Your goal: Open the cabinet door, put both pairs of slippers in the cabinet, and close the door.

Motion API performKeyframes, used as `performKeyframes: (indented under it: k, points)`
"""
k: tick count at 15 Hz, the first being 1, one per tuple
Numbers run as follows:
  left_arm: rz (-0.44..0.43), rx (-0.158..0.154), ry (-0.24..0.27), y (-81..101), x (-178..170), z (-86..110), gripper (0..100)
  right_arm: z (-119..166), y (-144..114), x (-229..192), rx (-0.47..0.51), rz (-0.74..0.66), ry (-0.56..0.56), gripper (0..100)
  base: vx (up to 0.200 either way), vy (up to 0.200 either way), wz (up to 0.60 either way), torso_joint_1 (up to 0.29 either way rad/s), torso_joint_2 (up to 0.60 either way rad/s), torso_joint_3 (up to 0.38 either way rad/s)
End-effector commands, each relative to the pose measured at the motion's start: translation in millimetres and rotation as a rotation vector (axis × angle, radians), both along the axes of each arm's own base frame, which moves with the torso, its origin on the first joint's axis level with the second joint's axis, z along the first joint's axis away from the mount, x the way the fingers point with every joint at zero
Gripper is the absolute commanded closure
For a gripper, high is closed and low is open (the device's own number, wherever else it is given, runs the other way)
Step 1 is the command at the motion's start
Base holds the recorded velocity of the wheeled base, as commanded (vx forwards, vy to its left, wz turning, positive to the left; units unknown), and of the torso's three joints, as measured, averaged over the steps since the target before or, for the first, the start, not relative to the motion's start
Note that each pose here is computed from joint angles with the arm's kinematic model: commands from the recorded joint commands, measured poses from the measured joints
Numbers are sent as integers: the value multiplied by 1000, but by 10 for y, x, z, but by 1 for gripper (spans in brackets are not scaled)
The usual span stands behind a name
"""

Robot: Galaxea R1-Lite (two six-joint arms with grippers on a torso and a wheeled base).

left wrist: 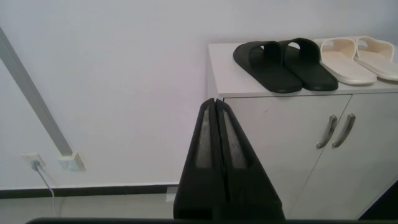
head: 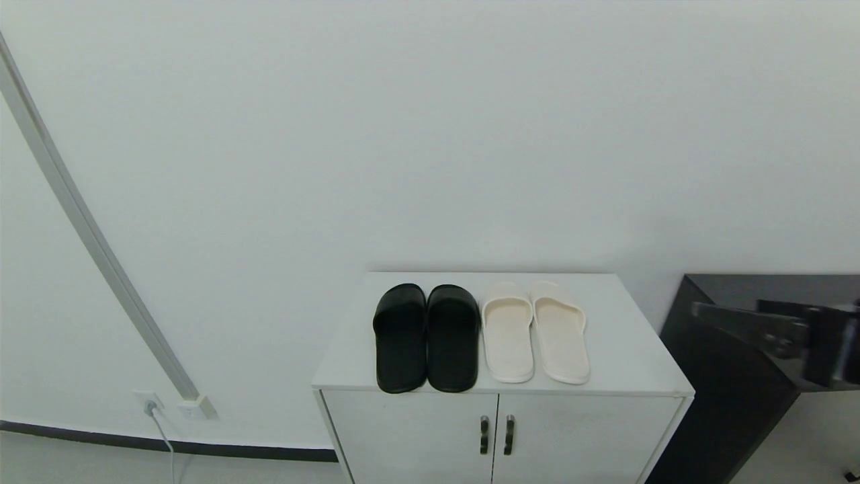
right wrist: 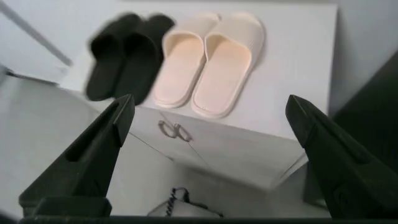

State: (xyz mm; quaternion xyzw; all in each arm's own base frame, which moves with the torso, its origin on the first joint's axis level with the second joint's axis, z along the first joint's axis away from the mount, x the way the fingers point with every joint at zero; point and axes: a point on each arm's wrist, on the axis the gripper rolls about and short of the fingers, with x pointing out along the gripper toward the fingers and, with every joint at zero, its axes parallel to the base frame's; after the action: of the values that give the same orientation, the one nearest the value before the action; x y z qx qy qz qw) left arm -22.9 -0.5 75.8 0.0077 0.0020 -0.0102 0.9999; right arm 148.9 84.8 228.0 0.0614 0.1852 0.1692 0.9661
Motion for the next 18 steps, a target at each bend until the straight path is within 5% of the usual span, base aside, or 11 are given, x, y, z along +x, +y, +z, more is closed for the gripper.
performKeyframes:
  k: [1, 7, 18]
  points:
    - [0, 1, 0, 0, 0, -1, 100, -187, 774, 584, -31, -23, 100, 0, 0, 0, 0, 0, 0, 0]
    - [0, 1, 0, 0, 0, -1, 100, -799, 1406, 1168, -101, -255, 38, 0, 0, 0, 0, 0, 0, 0]
    - [0, 1, 0, 0, 0, -1, 100, -1452, 1918, 1764, -116, -372, -27, 0, 0, 0, 0, 0, 0, 0]
